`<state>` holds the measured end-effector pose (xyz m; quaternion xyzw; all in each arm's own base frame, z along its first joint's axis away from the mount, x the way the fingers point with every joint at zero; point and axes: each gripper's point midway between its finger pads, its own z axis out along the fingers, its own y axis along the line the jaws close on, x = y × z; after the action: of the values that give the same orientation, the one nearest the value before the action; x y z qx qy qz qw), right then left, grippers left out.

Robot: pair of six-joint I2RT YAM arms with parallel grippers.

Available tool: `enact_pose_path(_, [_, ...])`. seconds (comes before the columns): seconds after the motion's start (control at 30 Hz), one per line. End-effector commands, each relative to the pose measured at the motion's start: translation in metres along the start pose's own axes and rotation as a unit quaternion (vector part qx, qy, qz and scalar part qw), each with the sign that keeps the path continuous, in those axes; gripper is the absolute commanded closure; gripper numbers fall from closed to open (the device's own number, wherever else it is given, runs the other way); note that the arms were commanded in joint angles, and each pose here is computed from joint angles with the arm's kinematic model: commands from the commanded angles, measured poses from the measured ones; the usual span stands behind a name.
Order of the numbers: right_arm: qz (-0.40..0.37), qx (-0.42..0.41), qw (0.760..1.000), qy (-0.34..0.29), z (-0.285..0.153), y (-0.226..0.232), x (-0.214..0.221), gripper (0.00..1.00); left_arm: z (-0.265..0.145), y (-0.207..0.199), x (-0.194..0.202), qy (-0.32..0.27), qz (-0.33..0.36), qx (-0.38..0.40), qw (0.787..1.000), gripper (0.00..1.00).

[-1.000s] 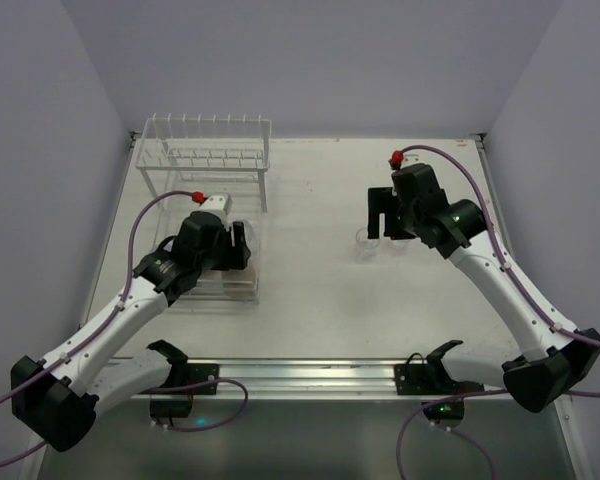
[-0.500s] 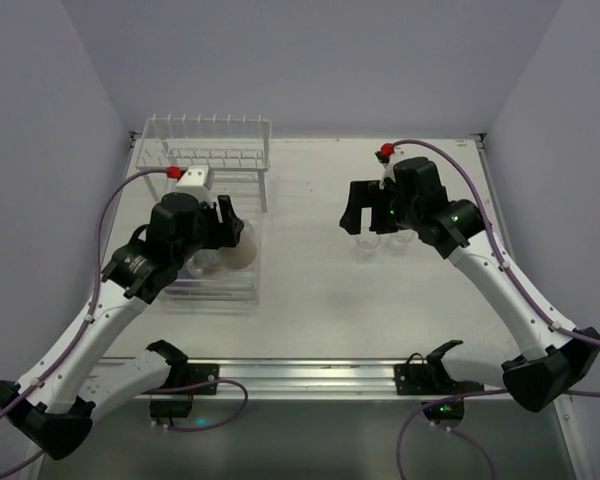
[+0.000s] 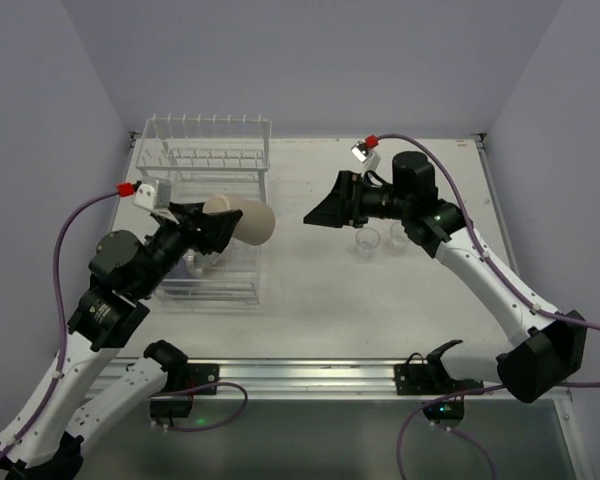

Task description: Unload the cups from the dish rack

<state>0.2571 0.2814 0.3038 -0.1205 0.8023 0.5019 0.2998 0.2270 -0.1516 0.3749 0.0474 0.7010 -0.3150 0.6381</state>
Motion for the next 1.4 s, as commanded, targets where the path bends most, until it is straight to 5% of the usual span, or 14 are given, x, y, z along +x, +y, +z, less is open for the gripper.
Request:
enact_pose_path(0.0, [0.041, -0.144, 0.988, 0.030, -0.002, 0.041, 0.001, 0.14, 0.006, -0.030, -0.009, -0.054, -0.019, 0.094, 0.994, 1.00])
enact_pose_path(0.2, [0.049, -0.265, 0.962, 0.030, -0.007, 0.060, 0.007, 0.16, 0.006, -0.041, 0.001, -0.078, -0.044, 0.144, 0.985, 1.00])
enact_pose_path(0.47, [0.082, -0.279, 0.957, 0.025, 0.008, 0.038, 0.011, 0.21, 0.005, -0.049, 0.001, -0.086, -0.049, 0.172, 0.980, 1.00])
enact_pose_path(0.77, [0.113, -0.406, 0.907, 0.013, -0.004, 0.053, 0.005, 0.28, 0.007, -0.049, 0.006, -0.082, -0.048, 0.175, 0.980, 1.00])
enact_pose_path(1.1, [0.083, -0.431, 0.898, -0.007, -0.016, 0.076, 0.001, 0.30, 0.010, -0.046, 0.016, -0.075, -0.051, 0.175, 0.980, 1.00])
enact_pose_path(1.37, [0.076, -0.462, 0.884, 0.005, -0.023, 0.107, -0.001, 0.55, 0.015, -0.049, 0.022, -0.073, -0.060, 0.190, 0.977, 1.00])
